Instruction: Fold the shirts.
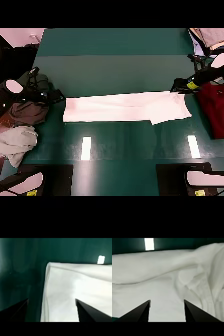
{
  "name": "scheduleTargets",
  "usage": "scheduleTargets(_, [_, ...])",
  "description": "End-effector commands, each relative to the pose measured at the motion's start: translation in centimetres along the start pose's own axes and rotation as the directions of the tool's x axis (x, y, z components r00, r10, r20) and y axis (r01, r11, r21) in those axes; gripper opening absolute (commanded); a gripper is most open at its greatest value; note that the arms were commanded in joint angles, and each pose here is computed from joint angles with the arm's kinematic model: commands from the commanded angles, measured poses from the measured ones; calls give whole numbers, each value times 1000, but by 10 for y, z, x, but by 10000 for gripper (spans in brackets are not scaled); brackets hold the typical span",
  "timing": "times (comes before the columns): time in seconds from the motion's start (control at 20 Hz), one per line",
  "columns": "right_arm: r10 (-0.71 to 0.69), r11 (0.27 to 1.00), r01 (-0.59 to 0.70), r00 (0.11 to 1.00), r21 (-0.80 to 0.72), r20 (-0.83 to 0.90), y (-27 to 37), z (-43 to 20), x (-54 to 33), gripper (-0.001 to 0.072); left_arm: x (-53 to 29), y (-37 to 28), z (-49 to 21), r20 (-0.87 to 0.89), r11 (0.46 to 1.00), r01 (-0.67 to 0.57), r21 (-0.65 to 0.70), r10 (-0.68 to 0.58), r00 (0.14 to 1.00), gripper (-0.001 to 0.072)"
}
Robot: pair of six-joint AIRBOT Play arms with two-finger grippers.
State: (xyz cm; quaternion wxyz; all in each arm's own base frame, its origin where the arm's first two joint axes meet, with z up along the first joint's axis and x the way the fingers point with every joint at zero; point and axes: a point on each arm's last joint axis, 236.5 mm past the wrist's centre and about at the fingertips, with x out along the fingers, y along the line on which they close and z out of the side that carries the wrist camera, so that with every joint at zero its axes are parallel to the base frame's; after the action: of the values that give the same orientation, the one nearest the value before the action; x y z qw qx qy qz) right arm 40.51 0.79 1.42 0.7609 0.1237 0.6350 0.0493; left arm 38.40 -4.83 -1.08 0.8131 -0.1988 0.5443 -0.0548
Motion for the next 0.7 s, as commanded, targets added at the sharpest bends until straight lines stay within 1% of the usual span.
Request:
scheduleTargets(0.0, [57, 997, -59, 998, -49, -35, 2, -2, -10, 484, -12, -12, -7, -63, 1000, 23, 3, -23, 998, 716])
scheduleTargets(0.1, [89, 995, -94, 992, -44, -93, -11, -18, -15, 484, -17, -22, -21, -130, 998, 62, -1, -62, 990, 714])
scheduleTargets(0.15, [90, 995, -94, 990, -27, -109, -23, -24, -16, 484, -18, -27, -28, -159, 997, 81, -5, -81, 984, 627])
scheduleTargets(0.2, [94, 996, -95, 989, -2, -118, -37, -30, -16, 485, -19, -31, -31, -175, 995, 102, 4, -100, 979, 330])
scheduleTargets(0.25, [97, 995, -93, 988, 33, -124, -52, -36, -14, 494, -20, -37, -33, -182, 991, 130, 12, -126, 975, 77])
scheduleTargets(0.3, [103, 992, -94, 986, 79, -131, -67, -43, -11, 572, -21, -44, -33, -183, 987, 160, 15, -154, 971, 29])
scheduleTargets(0.35, [127, 987, -113, 983, 114, -131, -78, -50, -8, 642, -22, -52, -33, -180, 982, 189, 1, -186, 966, 22])
scheduleTargets(0.5, [291, 937, -274, 955, 216, -50, -96, -54, 5, 648, -19, -71, -40, -197, 975, 222, 29, -212, 957, 22])
scheduleTargets(0.55, [327, 917, -311, 945, 251, -26, -103, -54, 8, 648, -17, -81, -45, -211, 971, 232, 53, -216, 953, 22])
scheduleTargets(0.65, [387, 886, -377, 922, 271, 17, -114, -50, 13, 647, -12, -102, -55, -225, 962, 252, 103, -224, 948, 22])
